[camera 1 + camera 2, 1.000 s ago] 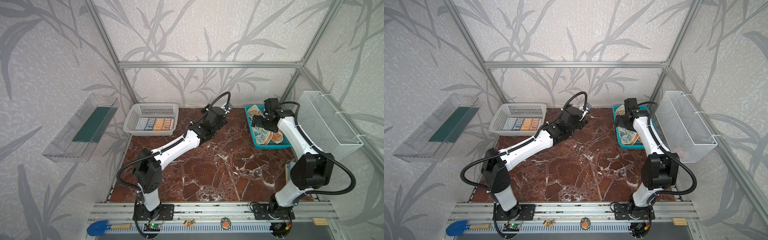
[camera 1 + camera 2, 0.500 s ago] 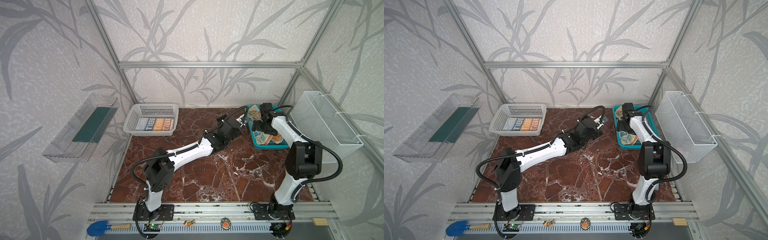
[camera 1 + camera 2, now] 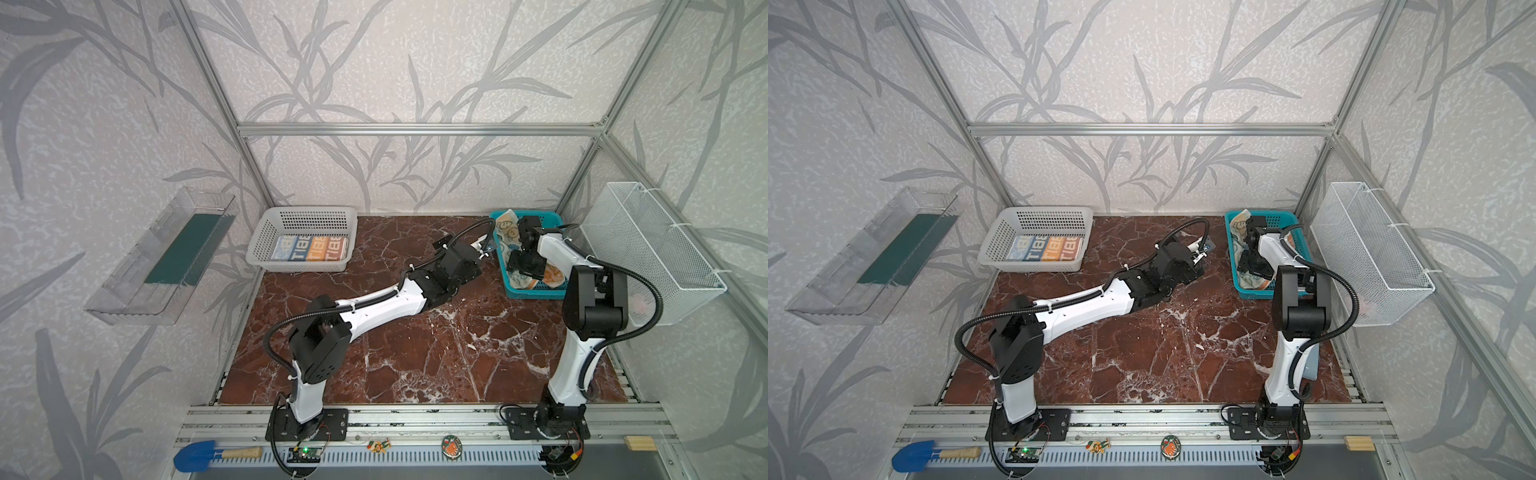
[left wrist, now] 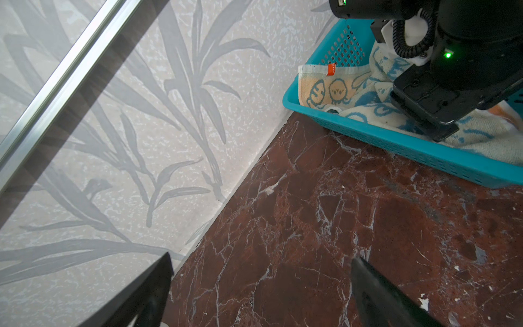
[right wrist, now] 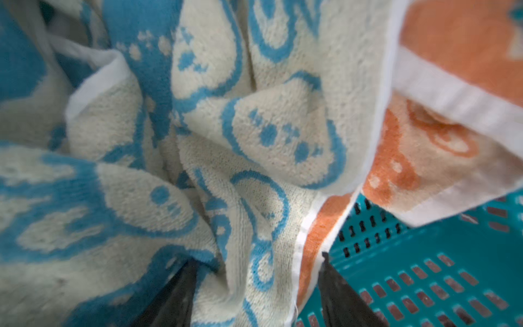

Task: Fold and stack the towels
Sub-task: 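Reach the right gripper into the teal basket and grasp the bunny-print towel, then lift the bunny-print towel with the right gripper and lay it mid-table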

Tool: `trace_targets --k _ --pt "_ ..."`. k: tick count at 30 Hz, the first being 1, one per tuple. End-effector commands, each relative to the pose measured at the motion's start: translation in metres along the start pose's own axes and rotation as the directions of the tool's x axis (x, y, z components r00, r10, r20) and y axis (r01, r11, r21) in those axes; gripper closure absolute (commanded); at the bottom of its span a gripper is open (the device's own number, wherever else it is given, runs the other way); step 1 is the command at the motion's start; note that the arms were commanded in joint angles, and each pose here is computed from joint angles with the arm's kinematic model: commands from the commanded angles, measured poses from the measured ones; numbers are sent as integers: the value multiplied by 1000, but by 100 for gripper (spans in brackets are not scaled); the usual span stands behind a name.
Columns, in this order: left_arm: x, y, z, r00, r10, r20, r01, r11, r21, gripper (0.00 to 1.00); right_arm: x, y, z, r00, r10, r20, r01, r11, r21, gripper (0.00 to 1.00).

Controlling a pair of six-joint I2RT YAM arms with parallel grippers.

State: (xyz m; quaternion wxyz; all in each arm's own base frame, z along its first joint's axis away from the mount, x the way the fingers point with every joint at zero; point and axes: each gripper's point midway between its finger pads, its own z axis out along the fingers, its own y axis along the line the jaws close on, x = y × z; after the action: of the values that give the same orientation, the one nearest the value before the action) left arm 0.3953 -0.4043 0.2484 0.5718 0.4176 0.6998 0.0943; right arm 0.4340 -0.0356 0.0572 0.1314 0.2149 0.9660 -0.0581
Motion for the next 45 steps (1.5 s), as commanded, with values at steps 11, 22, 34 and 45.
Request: trace_targets --k 11,22,34,45 --pt "-9 11 -5 999 -46 16 46 998 -38 1 -21 6 -47 996 15 82 -8 996 -83 90" --pt "-16 55 -33 982 -185 30 187 971 -147 1 -32 22 -157 967 -7 253 68 970 -234 100" --pt "49 126 -96 843 -531 -89 491 826 -277 1 8 123 -343 808 -168 565 423 833 -356 100" --pt "118 171 -177 680 -732 26 697 636 -331 1 98 238 -446 658 -315 684 716 543 -439 100"
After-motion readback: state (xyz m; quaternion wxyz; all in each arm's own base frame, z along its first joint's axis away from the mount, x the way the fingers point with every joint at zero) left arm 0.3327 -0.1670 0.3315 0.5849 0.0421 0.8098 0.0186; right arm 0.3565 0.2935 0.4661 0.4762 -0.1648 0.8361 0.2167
